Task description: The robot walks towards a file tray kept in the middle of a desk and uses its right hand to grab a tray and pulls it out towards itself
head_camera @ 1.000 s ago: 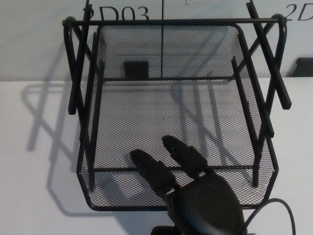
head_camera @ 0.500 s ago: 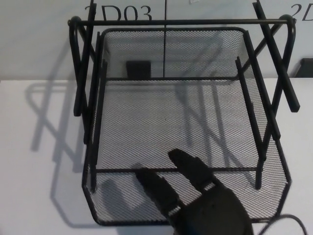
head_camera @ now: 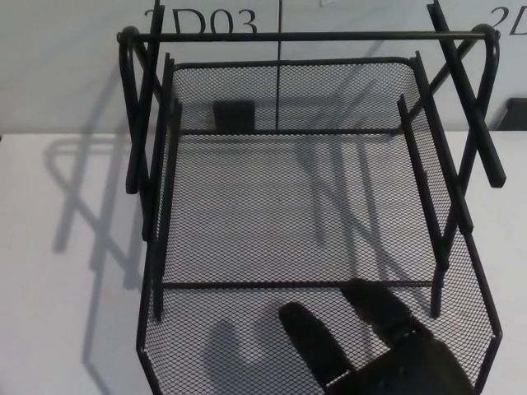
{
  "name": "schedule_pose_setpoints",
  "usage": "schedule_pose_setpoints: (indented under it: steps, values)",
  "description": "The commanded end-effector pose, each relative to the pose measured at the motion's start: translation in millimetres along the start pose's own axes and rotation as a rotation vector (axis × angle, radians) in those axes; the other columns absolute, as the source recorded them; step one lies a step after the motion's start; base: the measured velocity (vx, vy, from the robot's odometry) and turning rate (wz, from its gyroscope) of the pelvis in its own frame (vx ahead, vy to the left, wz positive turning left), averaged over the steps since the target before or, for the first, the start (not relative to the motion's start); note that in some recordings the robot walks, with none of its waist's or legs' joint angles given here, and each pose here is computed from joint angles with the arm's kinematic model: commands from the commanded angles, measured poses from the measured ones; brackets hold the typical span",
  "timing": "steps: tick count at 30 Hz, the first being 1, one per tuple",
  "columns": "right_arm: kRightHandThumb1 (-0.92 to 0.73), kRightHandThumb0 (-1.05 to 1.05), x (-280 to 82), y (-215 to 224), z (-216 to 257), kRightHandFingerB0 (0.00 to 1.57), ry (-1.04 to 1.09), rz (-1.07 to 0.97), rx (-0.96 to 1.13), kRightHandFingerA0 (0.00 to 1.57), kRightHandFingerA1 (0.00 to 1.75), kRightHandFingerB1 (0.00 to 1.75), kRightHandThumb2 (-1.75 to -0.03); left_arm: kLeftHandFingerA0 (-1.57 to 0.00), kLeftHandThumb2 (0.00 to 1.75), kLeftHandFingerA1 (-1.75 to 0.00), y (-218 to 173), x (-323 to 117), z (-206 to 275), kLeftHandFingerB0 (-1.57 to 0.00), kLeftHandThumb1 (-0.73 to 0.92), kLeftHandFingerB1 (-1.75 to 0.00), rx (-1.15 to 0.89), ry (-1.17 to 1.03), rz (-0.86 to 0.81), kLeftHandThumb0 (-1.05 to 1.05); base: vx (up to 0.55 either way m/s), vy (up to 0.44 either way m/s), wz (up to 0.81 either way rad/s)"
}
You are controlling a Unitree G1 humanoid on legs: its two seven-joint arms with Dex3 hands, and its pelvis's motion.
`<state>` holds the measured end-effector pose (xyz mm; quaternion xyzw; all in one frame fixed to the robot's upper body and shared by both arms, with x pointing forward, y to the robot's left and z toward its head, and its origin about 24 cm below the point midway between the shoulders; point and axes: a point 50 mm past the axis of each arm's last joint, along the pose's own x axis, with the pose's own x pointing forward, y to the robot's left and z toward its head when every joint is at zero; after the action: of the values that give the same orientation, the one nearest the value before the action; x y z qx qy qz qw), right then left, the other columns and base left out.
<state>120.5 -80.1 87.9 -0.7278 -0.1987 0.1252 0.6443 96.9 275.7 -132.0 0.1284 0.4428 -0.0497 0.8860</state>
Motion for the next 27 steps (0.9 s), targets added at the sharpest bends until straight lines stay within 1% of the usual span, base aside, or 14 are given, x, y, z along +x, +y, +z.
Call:
schedule_pose_setpoints:
  steps: [1,2,4,7,8,11,12,13,15,17,18,22,26,27]
  values:
    - [-0.57,-0.81,-58,-34,87,0.32,-0.234,0.256,0.251,0.46,0.5,0.47,-0.92,-0.78,0.55,-0.67,21,-5,-1,-0.41,0.44,-0.54,0.06,0.025,0.018,-0.64,0.0,0.0,0.0]
    - [-0.66,-0.74,-60,-33,88,0.4,-0.233,0.265,0.256,0.53,0.36,0.35,-0.61,-0.75,0.8,-0.75,21,-6,-1,-0.36,0.31,-0.59,0.052,0.02,0.014,-0.63,0.0,0.0,0.0]
    - [-0.65,-0.75,-64,-30,92,0.42,-0.229,0.289,0.268,0.52,0.36,0.34,-0.61,-0.72,0.54,-0.67,21,-6,-1,-0.4,0.44,-0.54,0.065,0.015,0.009,-0.66,0.0,0.0,0.0]
    - [-0.66,-0.75,-69,-23,97,0.4,-0.223,0.322,0.278,0.51,0.36,0.35,-0.61,-0.72,0.54,-0.68,21,-7,-1,-0.42,0.44,-0.55,0.048,0.01,0.006,-0.66,0.0,0.0,0.0]
    - [-0.66,-0.77,-71,-19,99,0.41,-0.225,0.341,0.273,0.5,0.36,0.36,-0.61,-0.72,0.82,-0.75,21,-7,1,-0.37,0.33,-0.6,0.086,0.001,0.004,-0.67,0.0,0.0,0.0]
    - [-0.66,-0.75,-75,-14,101,0.41,-0.227,0.368,0.278,0.5,0.36,0.36,-0.61,-0.76,0.54,-0.75,21,-7,2,-0.41,0.45,-0.54,0.091,-0.001,0.004,-0.65,0.0,0.0,0.0]
    - [-0.66,-0.75,-77,-12,102,0.42,-0.232,0.378,0.285,0.5,0.36,0.36,-0.61,-0.75,0.81,-0.74,21,-7,1,-0.37,0.32,-0.59,0.085,0.0,0.0,-0.66,0.0,0.0,0.0]
    - [-0.65,-0.75,-79,-11,102,0.42,-0.235,0.377,0.297,0.51,0.37,0.36,-0.61,-0.8,0.54,-0.65,21,-6,1,-0.42,0.43,-0.52,0.057,0.01,0.007,-0.59,0.0,0.0,0.0]
    - [-0.63,-0.77,-84,-10,104,0.42,-0.247,0.367,0.33,0.52,0.39,0.4,-0.6,-0.76,0.79,-0.72,20,-4,1,-0.38,0.31,-0.59,0.033,0.026,0.019,-0.57,0.0,0.0,0.0]
    - [-0.54,-0.82,-88,-10,105,0.33,-0.259,0.363,0.354,0.46,0.53,0.51,-0.93,-0.75,0.79,-0.72,20,-3,2,-0.37,0.31,-0.6,0.066,0.029,0.023,-0.56,0.0,0.0,0.0]
    - [-0.64,-0.78,-89,-10,105,0.39,-0.264,0.353,0.355,0.51,0.43,0.43,-0.6,-0.76,0.81,-0.73,20,-3,3,-0.37,0.31,-0.61,0.076,0.026,0.022,-0.59,0.0,0.0,0.0]
    - [-0.65,-0.77,-95,-13,105,0.35,-0.293,0.351,0.387,0.48,0.45,0.44,-0.6,-0.82,0.54,-0.64,21,-3,3,-0.41,0.43,-0.53,0.09,0.027,0.022,-0.59,0.0,0.0,0.0]
    - [-0.68,-0.83,-102,-12,105,0.36,-0.314,0.334,0.374,0.5,0.45,0.45,-0.61,-0.77,0.8,-0.72,22,-4,1,-0.36,0.31,-0.6,0.072,0.027,0.013,-0.6,0.0,0.0,0.0]
    - [-0.54,-0.83,-104,-9,105,0.31,-0.328,0.312,0.36,0.45,0.55,0.54,-0.97,-0.77,0.79,-0.72,22,-4,1,-0.37,0.31,-0.59,0.052,0.034,0.016,-0.58,0.0,0.0,0.0]
